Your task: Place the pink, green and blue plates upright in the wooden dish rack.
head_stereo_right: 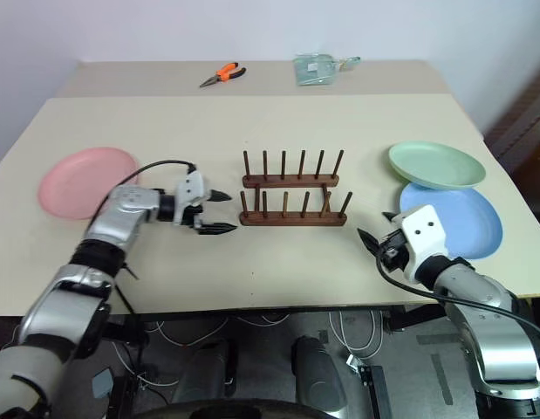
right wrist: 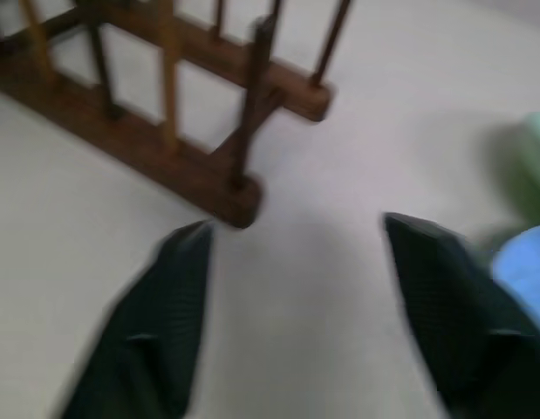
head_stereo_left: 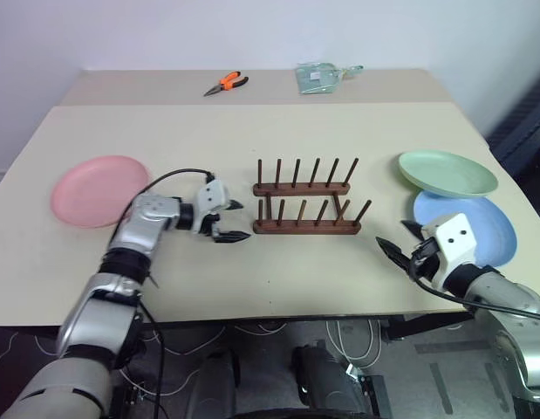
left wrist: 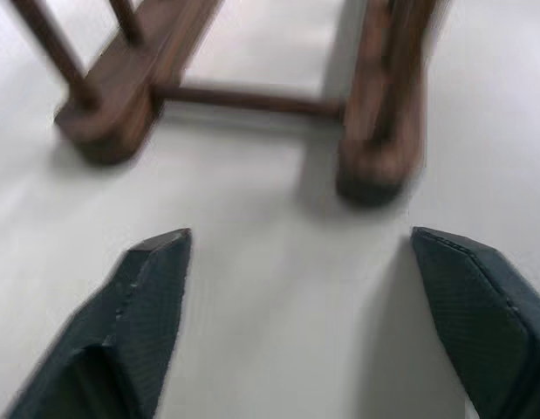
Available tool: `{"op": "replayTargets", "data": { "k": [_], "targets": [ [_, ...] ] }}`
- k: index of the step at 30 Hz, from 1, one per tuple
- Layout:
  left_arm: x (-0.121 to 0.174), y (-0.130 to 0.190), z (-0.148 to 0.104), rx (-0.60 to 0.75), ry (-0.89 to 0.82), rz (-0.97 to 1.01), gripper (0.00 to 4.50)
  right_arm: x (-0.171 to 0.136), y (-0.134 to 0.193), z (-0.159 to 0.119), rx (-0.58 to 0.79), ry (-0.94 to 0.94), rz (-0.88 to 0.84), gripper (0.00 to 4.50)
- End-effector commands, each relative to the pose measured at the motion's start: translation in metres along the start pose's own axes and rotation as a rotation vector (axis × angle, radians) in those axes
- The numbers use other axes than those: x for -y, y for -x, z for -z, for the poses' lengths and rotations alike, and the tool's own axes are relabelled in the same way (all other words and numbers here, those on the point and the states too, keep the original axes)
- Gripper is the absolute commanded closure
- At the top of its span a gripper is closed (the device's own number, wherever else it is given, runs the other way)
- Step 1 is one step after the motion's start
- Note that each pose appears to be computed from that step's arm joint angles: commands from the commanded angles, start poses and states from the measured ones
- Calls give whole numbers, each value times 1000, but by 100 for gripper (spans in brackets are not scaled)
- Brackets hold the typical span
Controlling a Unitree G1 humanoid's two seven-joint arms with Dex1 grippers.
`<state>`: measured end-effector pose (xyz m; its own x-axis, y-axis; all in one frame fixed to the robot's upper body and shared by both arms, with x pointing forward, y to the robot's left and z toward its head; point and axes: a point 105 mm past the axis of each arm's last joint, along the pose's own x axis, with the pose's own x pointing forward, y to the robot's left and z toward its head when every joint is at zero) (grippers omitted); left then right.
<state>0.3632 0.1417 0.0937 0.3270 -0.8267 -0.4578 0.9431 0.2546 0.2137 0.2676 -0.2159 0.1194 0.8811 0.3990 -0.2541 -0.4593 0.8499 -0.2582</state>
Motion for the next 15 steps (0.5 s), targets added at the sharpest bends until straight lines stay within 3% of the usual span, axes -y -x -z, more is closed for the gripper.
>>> {"op": "replayTargets", "data": {
  "k": [1,3,4,7,15],
  "targets": [
    [22,0,-10,62,73,103,219,-16,-7,-7,7,37,-67,346],
    [30,-3,-14,72,87,130,322,-20,-11,-3,-10,46,-79,449],
    [37,-12,-14,63,80,143,371,-24,-16,2,-34,53,-87,450],
    [53,-34,-15,56,59,161,371,-33,-28,11,-77,74,-105,450],
    [30,-63,-9,28,48,-48,371,-20,-65,23,-121,85,5,450]
  ]
}}
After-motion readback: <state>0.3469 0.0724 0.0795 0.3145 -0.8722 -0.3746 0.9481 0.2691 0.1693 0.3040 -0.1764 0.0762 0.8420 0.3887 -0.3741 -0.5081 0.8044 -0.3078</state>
